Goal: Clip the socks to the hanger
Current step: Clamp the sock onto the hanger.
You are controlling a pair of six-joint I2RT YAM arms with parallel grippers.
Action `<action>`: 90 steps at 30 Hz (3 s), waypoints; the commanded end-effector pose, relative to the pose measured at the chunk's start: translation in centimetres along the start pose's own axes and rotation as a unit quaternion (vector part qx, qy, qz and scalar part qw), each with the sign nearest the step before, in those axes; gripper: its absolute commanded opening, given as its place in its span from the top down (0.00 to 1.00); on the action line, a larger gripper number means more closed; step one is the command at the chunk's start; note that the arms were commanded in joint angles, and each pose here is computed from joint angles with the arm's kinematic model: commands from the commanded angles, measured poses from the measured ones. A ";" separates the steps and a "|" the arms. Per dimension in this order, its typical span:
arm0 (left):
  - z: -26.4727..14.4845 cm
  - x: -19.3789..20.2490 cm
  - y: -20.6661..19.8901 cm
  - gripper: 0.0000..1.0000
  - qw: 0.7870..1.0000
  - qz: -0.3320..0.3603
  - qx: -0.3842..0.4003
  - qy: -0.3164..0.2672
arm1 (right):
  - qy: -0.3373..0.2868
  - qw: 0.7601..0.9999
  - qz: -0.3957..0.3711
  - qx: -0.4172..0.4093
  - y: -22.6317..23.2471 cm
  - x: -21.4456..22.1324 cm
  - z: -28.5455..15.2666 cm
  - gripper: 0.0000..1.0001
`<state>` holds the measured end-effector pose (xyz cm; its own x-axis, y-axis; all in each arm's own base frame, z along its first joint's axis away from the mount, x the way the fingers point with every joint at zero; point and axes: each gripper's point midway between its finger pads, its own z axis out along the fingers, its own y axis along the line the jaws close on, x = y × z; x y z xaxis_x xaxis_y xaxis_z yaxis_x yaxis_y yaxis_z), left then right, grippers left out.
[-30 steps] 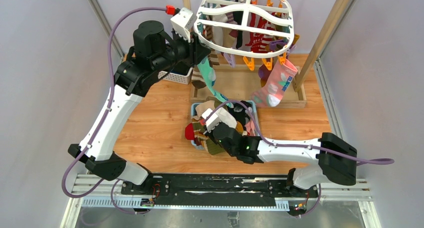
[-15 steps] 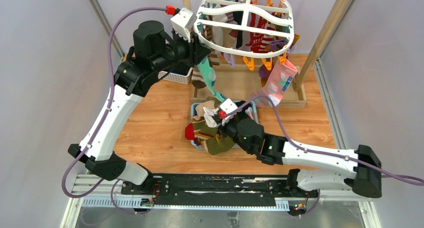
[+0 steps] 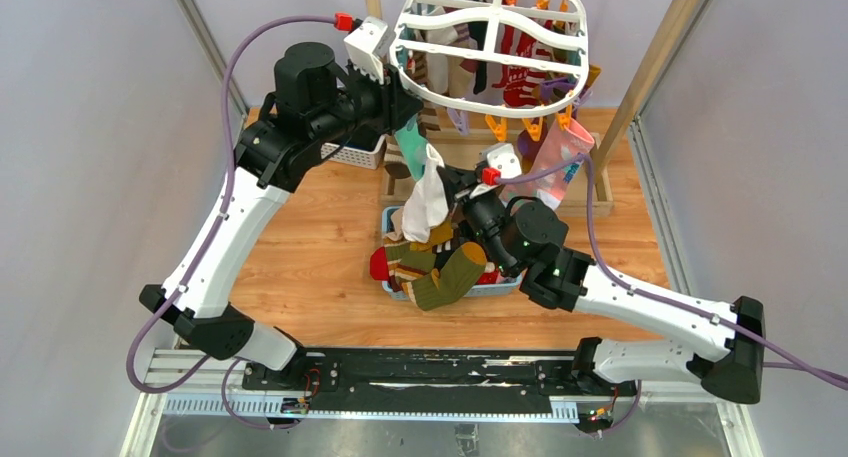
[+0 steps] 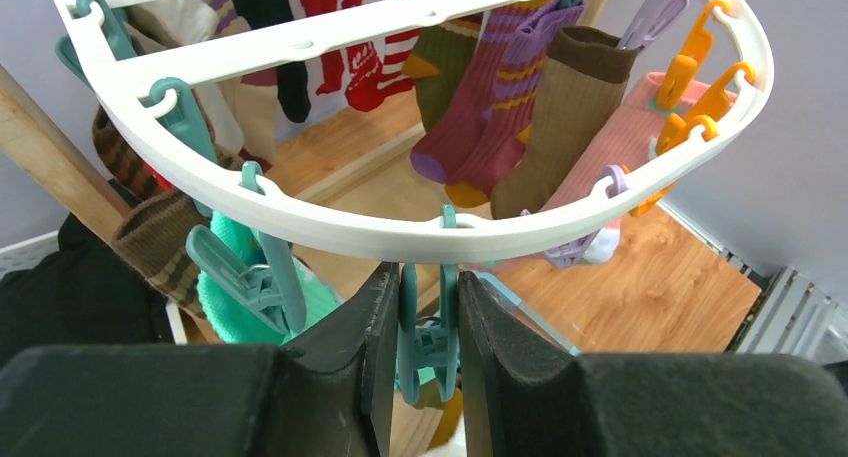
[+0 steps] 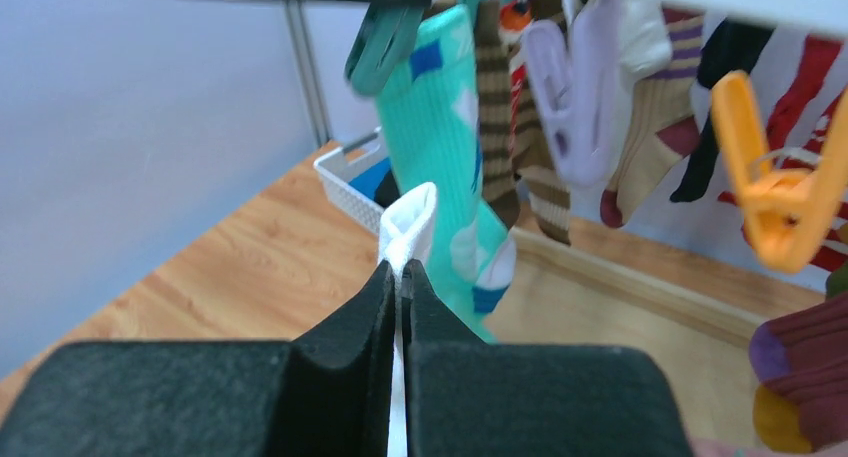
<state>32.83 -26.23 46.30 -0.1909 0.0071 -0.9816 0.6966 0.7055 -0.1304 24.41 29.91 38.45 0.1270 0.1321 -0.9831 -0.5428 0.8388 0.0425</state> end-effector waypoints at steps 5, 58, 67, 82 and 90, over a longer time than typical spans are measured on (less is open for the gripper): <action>0.6 0.5 0.4 0.94 0.999 -0.037 -0.011 0.002 | -0.059 0.997 0.011 0.050 -0.9 -3.6 3.4 1.00; 2.0 0.2 2.3 1.00 0.986 -0.122 -0.107 -0.026 | -0.094 0.993 0.022 0.071 -0.1 -4.2 6.6 1.00; 1.8 -0.2 2.3 1.00 0.987 -0.118 -0.108 -0.030 | -0.105 0.991 0.026 0.078 -0.6 -4.8 6.2 1.00; 1.7 -0.3 2.4 1.00 0.987 -0.112 -0.110 -0.032 | -0.122 0.988 0.040 0.082 -1.1 -5.9 5.6 1.00; 1.6 -0.4 2.3 1.00 0.987 -0.112 -0.108 -0.034 | -0.120 0.988 0.043 0.084 -1.1 -5.5 5.6 1.00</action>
<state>35.46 -25.90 44.63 -0.3219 -0.1815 -0.9292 0.4781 0.8159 -0.3250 28.64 32.42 44.04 0.2724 0.2792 -0.9208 -0.4443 0.8853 0.1370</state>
